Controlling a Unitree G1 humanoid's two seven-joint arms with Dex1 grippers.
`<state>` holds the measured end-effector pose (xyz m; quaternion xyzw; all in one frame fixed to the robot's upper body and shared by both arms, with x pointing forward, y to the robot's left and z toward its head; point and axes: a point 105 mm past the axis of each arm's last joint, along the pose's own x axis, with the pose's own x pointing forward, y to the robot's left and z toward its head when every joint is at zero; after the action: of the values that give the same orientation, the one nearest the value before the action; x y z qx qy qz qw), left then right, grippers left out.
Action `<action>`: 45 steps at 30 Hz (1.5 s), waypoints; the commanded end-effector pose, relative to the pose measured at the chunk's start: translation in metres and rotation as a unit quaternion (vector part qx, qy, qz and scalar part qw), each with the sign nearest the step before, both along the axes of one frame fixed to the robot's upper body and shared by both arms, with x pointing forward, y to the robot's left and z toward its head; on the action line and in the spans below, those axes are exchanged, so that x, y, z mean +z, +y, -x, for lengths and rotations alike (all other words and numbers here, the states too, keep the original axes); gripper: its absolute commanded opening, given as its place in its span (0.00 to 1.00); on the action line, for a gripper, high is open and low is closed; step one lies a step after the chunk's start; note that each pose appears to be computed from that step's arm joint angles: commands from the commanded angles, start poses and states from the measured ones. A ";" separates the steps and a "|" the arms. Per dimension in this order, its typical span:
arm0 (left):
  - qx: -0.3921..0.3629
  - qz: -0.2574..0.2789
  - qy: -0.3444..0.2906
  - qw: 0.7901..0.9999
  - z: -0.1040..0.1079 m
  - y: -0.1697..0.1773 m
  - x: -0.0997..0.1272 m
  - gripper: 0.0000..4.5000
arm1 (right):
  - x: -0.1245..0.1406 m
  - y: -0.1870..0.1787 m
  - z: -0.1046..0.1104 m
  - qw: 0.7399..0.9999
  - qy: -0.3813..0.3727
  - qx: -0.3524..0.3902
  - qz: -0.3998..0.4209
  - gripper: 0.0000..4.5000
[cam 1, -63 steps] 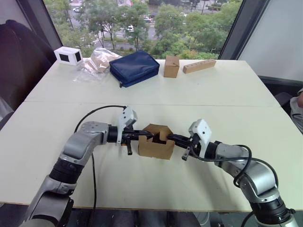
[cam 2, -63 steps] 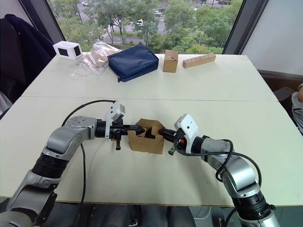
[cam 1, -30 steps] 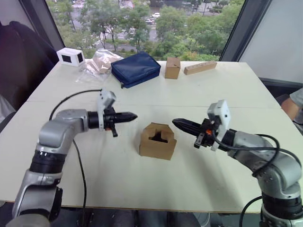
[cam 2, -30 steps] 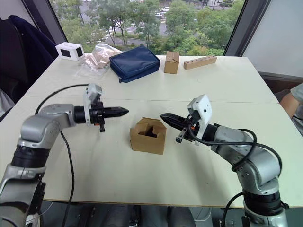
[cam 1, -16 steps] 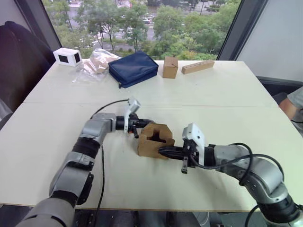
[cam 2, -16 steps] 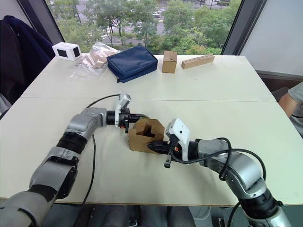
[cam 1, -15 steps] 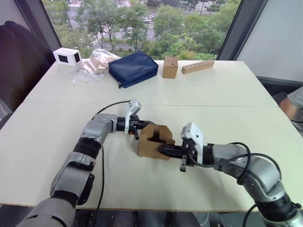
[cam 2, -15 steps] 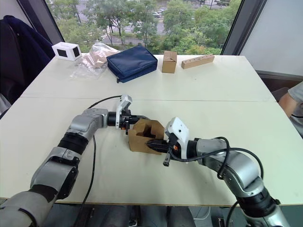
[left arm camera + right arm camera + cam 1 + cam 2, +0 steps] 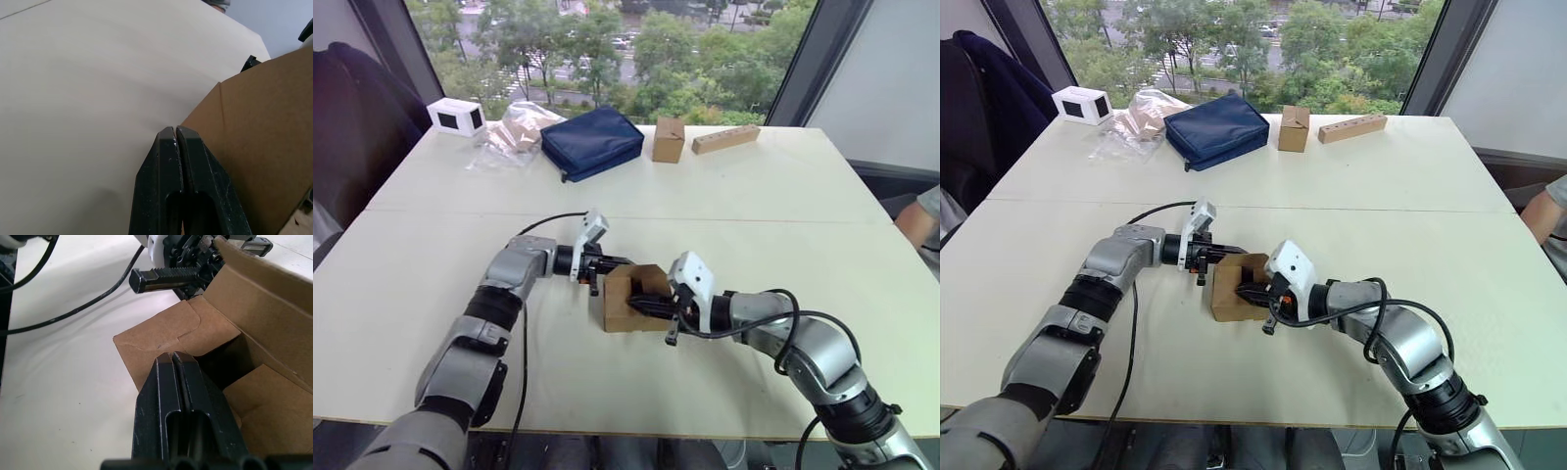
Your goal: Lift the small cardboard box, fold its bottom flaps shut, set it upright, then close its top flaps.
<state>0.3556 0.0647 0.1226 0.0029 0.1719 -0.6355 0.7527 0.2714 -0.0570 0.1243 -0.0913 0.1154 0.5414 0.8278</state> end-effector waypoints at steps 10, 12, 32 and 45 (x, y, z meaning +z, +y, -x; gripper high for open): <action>0.031 0.055 -0.045 0.997 0.007 0.028 0.051 0.00 | 0.023 -0.007 -0.009 0.999 -0.025 -0.034 -0.034 0.00; 0.011 0.055 -0.050 0.997 0.022 0.034 0.062 0.00 | 0.026 -0.008 -0.007 0.998 -0.027 -0.035 -0.036 0.00; -0.036 -0.026 -0.035 0.998 0.069 0.029 0.013 0.00 | 0.036 -0.020 0.004 0.998 -0.035 -0.048 -0.031 0.00; -0.027 -0.022 -0.048 0.998 0.066 0.030 0.018 0.00 | 0.103 -0.026 -0.030 0.989 -0.113 -0.059 -0.068 0.00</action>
<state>0.2886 0.0938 0.1351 0.0473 0.1606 -0.6534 0.7383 0.2944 -0.0879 0.2300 -0.0726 -0.0090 0.4856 0.8711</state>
